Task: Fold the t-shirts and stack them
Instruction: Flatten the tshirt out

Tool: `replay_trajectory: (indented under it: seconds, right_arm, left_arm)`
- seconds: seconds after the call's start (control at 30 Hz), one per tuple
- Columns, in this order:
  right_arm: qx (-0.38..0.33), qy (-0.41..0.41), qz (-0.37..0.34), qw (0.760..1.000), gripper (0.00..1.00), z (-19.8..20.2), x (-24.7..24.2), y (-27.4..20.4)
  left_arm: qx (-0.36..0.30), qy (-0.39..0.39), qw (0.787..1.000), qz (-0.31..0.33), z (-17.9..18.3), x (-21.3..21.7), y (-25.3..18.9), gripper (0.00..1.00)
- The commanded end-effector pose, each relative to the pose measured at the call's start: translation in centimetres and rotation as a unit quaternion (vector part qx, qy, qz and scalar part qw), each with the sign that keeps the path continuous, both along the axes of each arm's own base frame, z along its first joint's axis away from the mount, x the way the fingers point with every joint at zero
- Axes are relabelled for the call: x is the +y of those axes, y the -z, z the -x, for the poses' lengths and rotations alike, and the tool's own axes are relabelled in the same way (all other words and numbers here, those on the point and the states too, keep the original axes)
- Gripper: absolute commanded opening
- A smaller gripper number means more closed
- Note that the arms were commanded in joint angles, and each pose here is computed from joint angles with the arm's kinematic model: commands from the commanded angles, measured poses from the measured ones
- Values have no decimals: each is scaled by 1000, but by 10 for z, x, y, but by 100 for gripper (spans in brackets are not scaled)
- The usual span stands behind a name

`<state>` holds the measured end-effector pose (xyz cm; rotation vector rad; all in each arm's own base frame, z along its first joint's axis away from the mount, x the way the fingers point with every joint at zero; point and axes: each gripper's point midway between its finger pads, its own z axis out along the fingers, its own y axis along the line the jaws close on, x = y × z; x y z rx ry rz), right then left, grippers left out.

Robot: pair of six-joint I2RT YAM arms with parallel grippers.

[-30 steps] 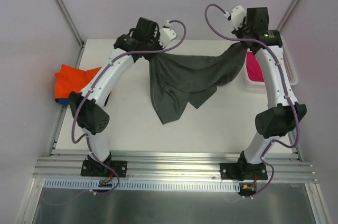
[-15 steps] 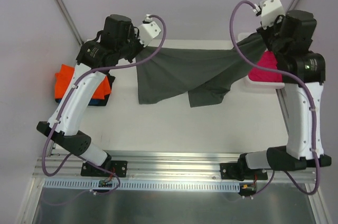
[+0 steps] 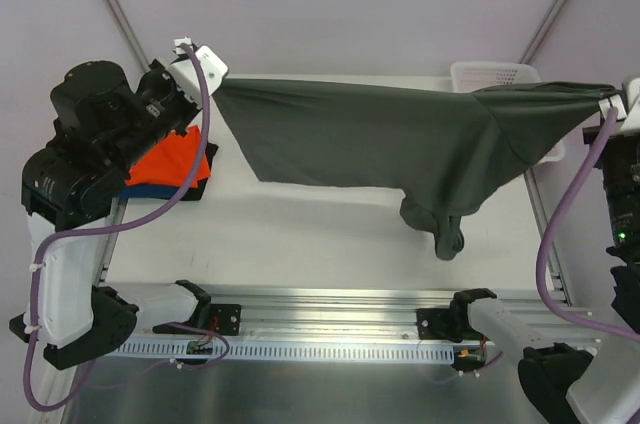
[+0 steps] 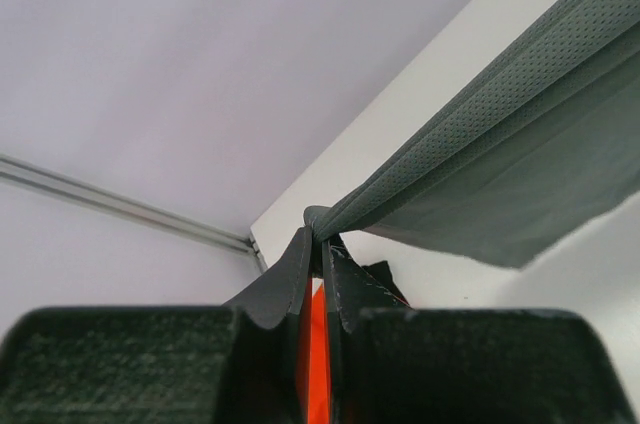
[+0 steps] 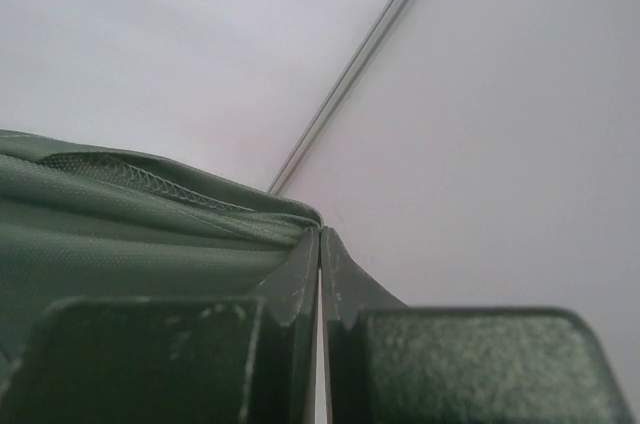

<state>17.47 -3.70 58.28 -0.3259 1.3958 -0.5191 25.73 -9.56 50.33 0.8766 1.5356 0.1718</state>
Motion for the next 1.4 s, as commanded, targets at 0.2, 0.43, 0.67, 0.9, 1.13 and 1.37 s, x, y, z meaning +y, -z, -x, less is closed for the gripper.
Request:
replay_trajectory:
  seconds: [0.2,0.43,0.67,0.9,1.13,1.37]
  right_arm:
    - [36,-12,49,998,1,-52,12,17]
    - [132,-54,107,984,0,-156,42,84]
    - [228,-86,126,961,1,-274,69,163]
    - [309,-91,149,935,1,-367,83,254]
    - [339,-70,164,924,1,-418,83,319]
    - [350,-57,179,918,1,-426,81,344]
  left_arm:
    - [53,15,997,-46,-32,-21,38,0]
    - [121,43,988,-89,-87,-38,112,0]
    - [214,28,975,-61,-178,-21,181,0]
    - [267,29,960,-73,-254,-16,251,0]
    - [296,39,951,-76,-283,-21,297,0]
    - [319,29,945,-67,-290,-20,322,0]
